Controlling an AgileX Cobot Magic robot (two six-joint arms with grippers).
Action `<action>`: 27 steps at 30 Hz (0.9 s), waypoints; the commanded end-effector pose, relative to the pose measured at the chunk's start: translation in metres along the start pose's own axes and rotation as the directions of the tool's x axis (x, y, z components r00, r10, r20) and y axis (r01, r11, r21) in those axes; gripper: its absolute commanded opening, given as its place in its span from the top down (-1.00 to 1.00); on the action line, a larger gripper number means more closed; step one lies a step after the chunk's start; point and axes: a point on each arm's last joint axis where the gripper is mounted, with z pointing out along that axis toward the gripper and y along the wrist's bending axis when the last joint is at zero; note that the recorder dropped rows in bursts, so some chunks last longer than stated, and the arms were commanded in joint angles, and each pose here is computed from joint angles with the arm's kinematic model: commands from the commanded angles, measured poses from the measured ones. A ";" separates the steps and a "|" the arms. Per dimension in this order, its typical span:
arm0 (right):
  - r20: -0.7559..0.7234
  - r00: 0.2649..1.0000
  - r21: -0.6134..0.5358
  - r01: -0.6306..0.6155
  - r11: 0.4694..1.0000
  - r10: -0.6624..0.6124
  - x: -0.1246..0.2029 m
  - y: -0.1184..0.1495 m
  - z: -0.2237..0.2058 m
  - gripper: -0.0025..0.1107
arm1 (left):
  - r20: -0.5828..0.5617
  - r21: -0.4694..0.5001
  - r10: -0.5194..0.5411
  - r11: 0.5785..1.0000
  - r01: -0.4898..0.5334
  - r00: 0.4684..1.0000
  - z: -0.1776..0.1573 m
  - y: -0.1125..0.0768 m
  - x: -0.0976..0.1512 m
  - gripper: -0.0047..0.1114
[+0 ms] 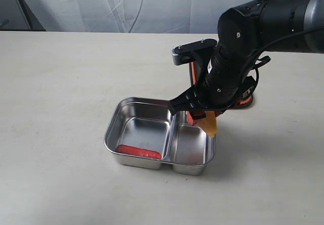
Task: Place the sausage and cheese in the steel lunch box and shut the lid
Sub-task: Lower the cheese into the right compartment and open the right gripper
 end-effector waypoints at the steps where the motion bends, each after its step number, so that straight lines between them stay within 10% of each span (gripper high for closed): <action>1: 0.056 0.998 -0.006 0.009 1.000 -0.009 -0.006 -0.001 -0.003 0.09 | 0.013 0.001 -0.006 1.000 0.006 1.000 0.000 0.000 0.000 0.92; 8: 0.038 0.999 0.004 0.025 1.000 -0.025 -0.005 -0.001 -0.003 -0.46 | 0.013 0.001 -0.006 1.000 0.006 1.000 0.000 0.000 0.000 0.92; 27: 0.030 0.998 0.016 0.051 0.999 -0.052 -0.019 -0.016 -0.022 -0.11 | 0.013 0.001 -0.005 1.000 0.005 1.000 0.000 0.000 0.000 0.92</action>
